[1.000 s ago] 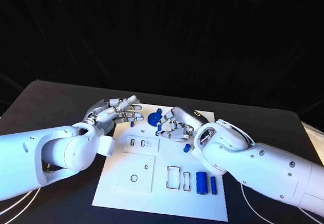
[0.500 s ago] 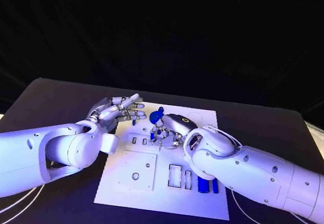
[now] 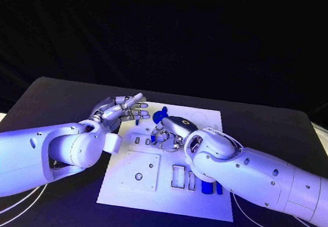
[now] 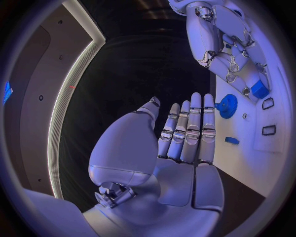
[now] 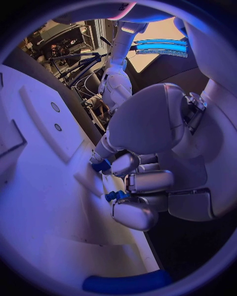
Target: Assemble the parts on the task board
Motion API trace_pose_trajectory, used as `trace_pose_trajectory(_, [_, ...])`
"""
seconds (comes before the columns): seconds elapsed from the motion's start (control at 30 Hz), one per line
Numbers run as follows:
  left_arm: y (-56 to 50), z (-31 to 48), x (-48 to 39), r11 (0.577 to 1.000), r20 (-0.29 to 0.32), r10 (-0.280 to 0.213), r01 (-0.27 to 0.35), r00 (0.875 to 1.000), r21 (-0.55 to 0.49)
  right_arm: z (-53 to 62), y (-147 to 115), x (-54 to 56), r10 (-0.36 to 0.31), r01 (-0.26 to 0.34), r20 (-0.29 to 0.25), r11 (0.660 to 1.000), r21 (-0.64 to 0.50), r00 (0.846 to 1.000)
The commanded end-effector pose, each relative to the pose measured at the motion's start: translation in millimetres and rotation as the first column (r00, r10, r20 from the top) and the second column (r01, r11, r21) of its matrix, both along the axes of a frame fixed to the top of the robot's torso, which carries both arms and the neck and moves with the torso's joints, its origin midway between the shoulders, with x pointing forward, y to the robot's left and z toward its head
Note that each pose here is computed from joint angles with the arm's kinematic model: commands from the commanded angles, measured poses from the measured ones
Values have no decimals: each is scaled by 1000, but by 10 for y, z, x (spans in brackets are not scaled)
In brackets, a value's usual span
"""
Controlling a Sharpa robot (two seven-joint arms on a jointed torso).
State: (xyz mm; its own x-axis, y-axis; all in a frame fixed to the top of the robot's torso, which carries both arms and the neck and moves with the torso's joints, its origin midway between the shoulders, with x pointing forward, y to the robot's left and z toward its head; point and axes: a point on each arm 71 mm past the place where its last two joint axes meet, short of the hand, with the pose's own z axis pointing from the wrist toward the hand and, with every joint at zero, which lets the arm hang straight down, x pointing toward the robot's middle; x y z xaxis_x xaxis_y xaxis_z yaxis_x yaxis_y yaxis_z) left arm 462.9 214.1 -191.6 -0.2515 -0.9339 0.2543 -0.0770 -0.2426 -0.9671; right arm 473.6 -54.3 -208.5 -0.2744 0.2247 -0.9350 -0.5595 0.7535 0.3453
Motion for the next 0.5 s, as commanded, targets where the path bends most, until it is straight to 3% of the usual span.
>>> trace_pose_trajectory(0.03, [-21, 13, -3, 1000, 10, -13, 13, 1000, -14, -93, -12, -21, 6, -8, -26, 998, -64, 1000])
trace_pose_trajectory(0.5, [-23, 13, -4, 1000, 8, -14, 14, 1000, -15, -117, -40, -27, 0, -3, -31, 995, -100, 1000])
